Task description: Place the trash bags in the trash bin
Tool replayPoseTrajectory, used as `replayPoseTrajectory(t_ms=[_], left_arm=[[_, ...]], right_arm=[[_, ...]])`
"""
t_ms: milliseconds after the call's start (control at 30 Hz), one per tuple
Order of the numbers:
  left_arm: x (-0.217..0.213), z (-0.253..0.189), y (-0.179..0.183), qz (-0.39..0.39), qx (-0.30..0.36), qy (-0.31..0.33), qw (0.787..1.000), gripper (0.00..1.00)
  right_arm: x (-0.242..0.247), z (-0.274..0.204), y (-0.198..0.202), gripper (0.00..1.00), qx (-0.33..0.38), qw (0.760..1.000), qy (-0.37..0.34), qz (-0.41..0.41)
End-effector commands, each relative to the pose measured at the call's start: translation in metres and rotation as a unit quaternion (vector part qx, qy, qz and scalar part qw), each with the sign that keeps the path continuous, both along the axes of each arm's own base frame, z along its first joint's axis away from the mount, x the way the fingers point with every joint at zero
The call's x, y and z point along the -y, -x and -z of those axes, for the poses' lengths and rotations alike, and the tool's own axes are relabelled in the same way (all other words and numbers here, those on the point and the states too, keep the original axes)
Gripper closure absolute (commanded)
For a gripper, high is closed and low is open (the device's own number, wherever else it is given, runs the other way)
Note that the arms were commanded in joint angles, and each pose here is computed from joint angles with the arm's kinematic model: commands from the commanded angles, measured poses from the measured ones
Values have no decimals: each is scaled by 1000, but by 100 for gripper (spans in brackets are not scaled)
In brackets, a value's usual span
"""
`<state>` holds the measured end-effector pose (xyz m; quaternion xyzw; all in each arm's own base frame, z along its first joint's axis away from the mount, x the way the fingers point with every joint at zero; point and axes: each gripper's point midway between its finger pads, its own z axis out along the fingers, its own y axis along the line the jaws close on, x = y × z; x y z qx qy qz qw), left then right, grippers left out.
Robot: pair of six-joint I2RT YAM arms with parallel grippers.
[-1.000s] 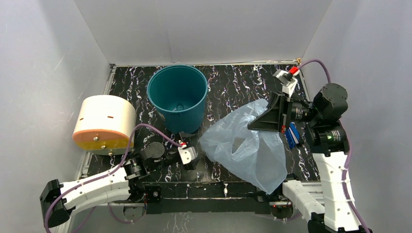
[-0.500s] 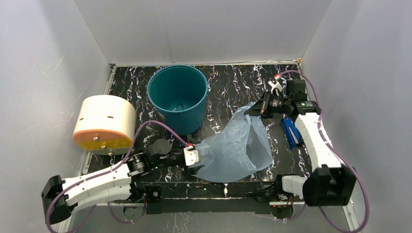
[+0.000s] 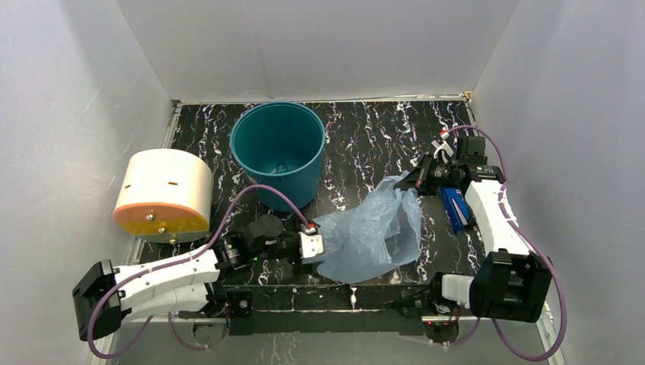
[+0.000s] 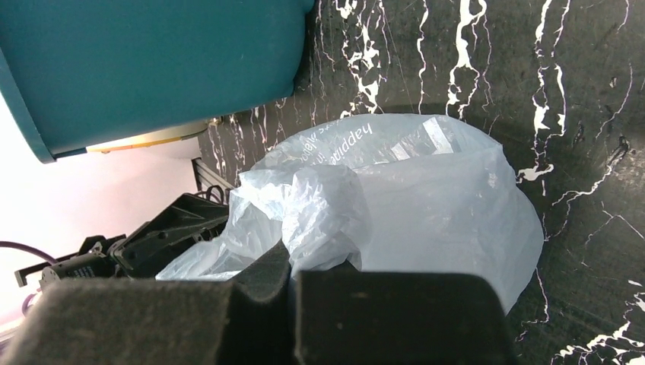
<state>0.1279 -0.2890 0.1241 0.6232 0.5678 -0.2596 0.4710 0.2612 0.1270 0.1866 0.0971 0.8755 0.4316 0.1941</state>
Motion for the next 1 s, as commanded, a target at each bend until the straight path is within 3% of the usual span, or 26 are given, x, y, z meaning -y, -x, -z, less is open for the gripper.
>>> replayPoseTrajectory(t_ms=[0, 300, 500, 567, 633, 667, 767, 967], left_arm=[[5, 0, -2, -4, -1, 9, 1000, 5], [13, 35, -3, 3, -27, -30, 999, 6], [12, 50, -19, -42, -17, -37, 998, 11], [13, 60, -20, -41, -24, -54, 997, 21], [15, 66, -20, -42, -32, -62, 997, 41], [16, 65, -21, -48, -34, -57, 997, 59], [24, 42, -25, -60, -33, -18, 997, 98], [41, -42, -24, -44, -19, 80, 996, 100]], right_arm=[[-2, -8, -2, 100, 27, 1000, -6, -14], [-2, -5, 0, 100, 25, 1000, -8, -18], [-5, -15, 0, 100, 38, 999, -18, -23], [-5, -18, -1, 100, 39, 999, -17, -26], [-5, -25, -1, 100, 45, 998, -17, -29], [-5, -27, -1, 100, 49, 998, -19, -29], [-6, -36, 0, 100, 63, 997, -17, -28], [3, -70, -8, 100, 127, 992, 14, 11]])
